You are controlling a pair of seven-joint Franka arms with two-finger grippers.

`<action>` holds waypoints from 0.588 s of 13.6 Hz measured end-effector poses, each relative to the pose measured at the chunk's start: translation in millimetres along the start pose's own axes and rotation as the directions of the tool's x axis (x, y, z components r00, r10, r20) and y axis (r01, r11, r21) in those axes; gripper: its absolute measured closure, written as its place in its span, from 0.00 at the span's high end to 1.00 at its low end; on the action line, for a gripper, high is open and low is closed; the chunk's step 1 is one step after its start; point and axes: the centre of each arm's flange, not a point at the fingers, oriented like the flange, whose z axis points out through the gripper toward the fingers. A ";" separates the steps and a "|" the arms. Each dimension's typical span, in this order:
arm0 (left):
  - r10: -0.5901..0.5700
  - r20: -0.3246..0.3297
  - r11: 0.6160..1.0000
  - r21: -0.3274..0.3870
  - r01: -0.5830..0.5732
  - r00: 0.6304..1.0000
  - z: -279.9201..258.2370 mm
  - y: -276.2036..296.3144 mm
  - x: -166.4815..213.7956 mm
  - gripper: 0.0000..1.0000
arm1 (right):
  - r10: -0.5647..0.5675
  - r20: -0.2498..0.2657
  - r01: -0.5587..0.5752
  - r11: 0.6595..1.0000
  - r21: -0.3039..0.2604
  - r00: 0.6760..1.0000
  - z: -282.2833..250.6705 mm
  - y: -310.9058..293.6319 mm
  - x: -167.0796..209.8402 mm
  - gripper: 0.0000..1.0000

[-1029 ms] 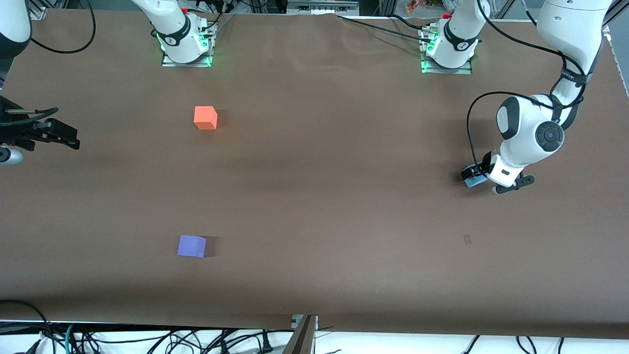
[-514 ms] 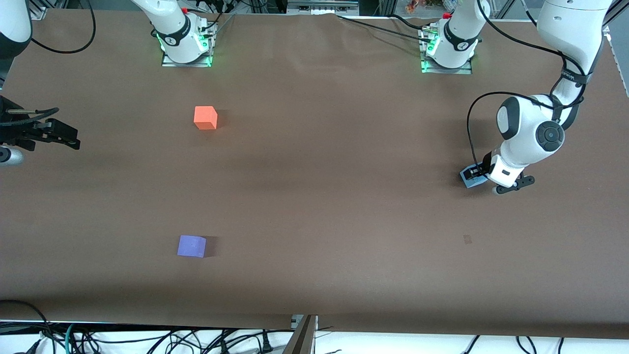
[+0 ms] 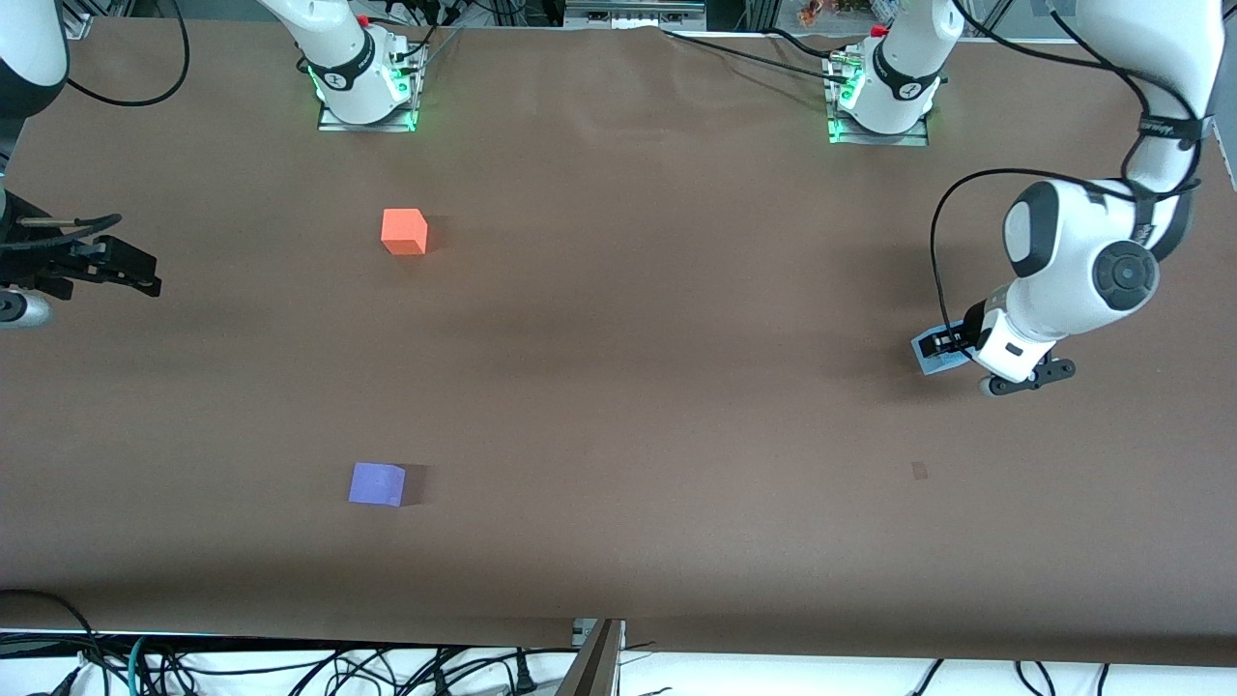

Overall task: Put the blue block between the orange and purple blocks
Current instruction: 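Carry the blue cube with the left gripper toward the table's middle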

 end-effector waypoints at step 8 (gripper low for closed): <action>0.210 0.014 0.978 0.008 -0.211 0.978 -56.1 200.2 -49.2 0.61 | -0.004 0.003 0.004 1.000 0.000 1.000 5.8 -0.3 3.5 1.00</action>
